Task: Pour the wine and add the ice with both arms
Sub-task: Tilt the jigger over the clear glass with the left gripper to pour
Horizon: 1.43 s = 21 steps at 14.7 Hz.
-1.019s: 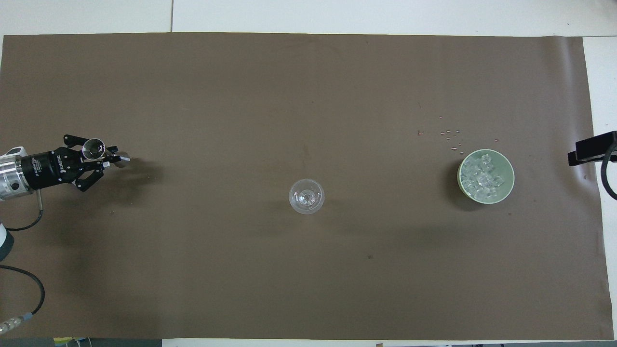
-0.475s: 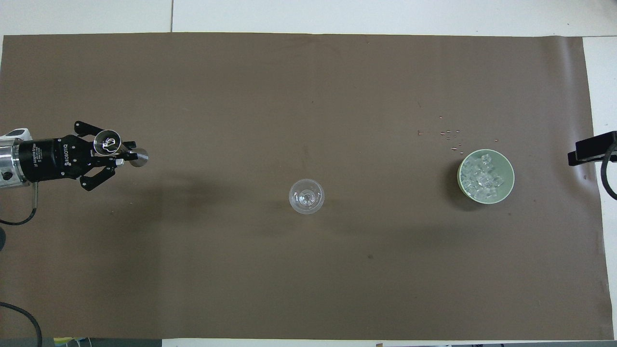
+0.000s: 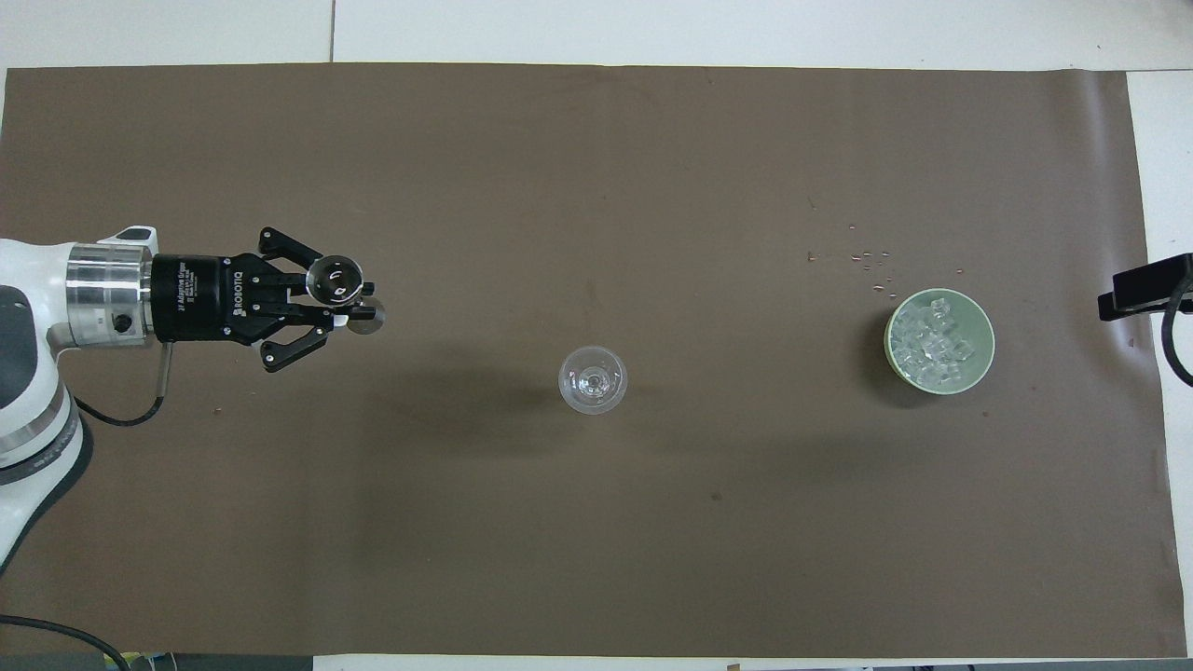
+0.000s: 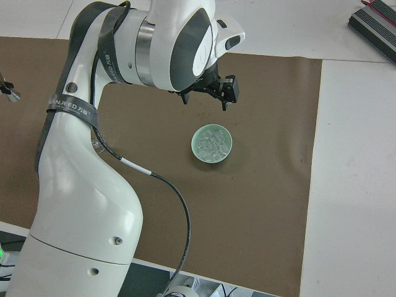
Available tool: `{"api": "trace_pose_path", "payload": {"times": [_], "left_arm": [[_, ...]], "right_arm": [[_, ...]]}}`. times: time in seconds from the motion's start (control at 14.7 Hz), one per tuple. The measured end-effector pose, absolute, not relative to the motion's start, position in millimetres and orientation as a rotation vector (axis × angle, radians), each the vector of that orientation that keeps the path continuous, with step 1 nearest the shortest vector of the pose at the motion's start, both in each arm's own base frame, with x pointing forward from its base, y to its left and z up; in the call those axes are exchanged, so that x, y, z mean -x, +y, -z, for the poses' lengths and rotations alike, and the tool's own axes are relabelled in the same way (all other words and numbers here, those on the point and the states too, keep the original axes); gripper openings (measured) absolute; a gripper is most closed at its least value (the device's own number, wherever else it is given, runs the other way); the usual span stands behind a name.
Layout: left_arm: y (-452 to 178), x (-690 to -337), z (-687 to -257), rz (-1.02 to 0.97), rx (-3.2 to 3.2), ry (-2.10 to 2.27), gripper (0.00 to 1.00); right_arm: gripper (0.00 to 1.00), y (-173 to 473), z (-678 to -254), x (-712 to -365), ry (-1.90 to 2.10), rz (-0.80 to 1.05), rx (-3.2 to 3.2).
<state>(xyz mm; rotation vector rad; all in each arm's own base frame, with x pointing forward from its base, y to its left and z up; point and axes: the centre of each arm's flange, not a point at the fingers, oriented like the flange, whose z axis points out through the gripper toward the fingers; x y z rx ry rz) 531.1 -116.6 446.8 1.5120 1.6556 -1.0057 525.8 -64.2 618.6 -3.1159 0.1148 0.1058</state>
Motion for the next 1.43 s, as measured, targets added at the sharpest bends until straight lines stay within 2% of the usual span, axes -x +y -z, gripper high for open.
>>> {"api": "trace_pose_path", "payload": {"times": [0.41,0.88,1.43], "left_arm": [[-211.9,-509.2,-450.7,0.908,-1.696,1.756,0.21],[-253.3,-488.2,-452.8,0.822,-1.915,1.721,0.21],[-292.6,-475.2,-464.1,0.586,-2.075,1.780,0.21]], "right_arm": [[1.00,-64.2,-618.6,-525.8,0.115,-0.106,3.116],[1.00,-64.2,-618.6,-525.8,0.115,-0.106,3.116],[1.00,-64.2,-618.6,-525.8,0.115,-0.106,3.116]]}}
